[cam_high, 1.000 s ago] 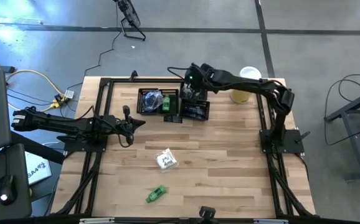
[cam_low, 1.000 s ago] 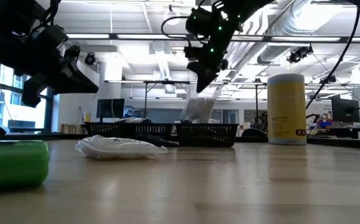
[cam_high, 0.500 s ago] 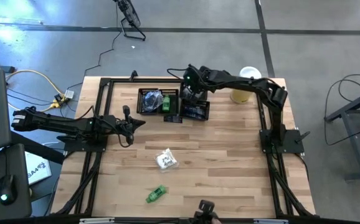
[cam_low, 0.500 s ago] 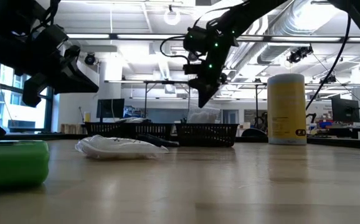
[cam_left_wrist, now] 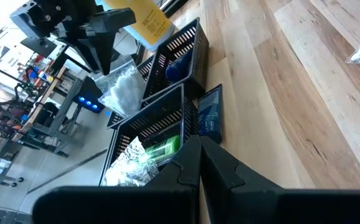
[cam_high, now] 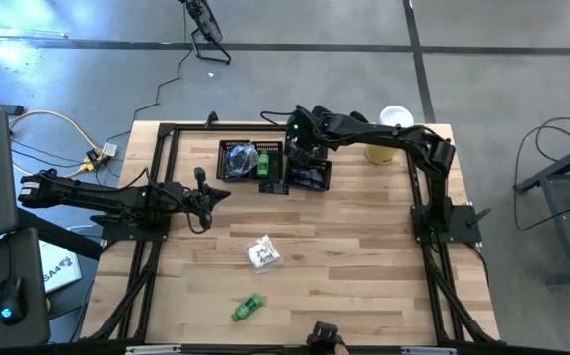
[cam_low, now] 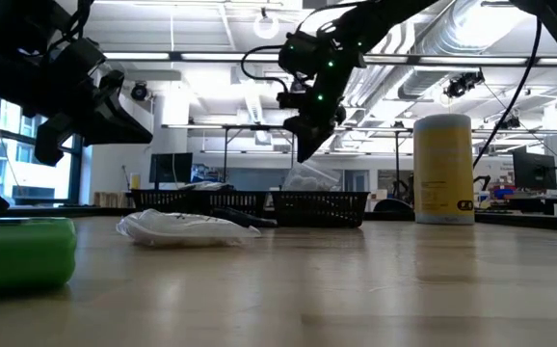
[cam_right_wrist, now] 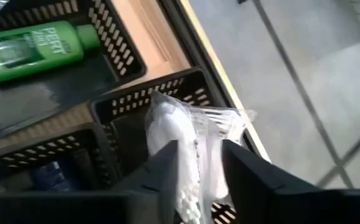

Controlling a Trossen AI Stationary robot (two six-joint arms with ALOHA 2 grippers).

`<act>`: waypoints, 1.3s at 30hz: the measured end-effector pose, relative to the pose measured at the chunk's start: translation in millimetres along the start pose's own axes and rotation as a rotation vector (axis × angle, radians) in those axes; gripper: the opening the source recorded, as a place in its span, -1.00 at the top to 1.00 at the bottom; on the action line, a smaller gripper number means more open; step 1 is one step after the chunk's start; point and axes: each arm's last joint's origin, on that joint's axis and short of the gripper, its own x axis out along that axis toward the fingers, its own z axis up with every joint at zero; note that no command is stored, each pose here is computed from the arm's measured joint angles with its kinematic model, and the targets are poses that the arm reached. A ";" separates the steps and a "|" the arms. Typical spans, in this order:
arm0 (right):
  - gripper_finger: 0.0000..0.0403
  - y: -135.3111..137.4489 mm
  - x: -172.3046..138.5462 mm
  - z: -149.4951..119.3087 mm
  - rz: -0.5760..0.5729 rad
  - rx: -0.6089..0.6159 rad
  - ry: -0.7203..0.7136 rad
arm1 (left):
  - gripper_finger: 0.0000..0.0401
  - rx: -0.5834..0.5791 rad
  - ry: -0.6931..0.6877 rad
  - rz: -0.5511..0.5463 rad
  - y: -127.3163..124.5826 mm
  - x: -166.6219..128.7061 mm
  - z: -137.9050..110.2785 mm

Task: Pick & Place Travel size toiletries
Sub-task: Put the white middle cotton buds into the top black bin, then put the white cotton buds into the top black bin

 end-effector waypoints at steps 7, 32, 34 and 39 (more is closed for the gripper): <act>0.20 4.6 -17.9 2.1 -0.260 -0.044 0.002 | 1.00 0.000 -0.001 -0.002 0.0 0.0 0.1; 0.63 77.6 -135.4 7.2 0.199 -0.115 -0.278 | 1.00 -0.048 0.002 -0.004 -0.3 0.0 -0.3; 0.66 86.0 -137.9 5.7 0.265 -0.132 -0.278 | 1.00 -0.053 0.001 -0.004 -0.3 0.0 -0.2; 0.73 103.5 -146.8 2.0 0.362 -0.102 -0.276 | 1.00 -0.085 -0.008 -0.018 -0.7 0.0 0.0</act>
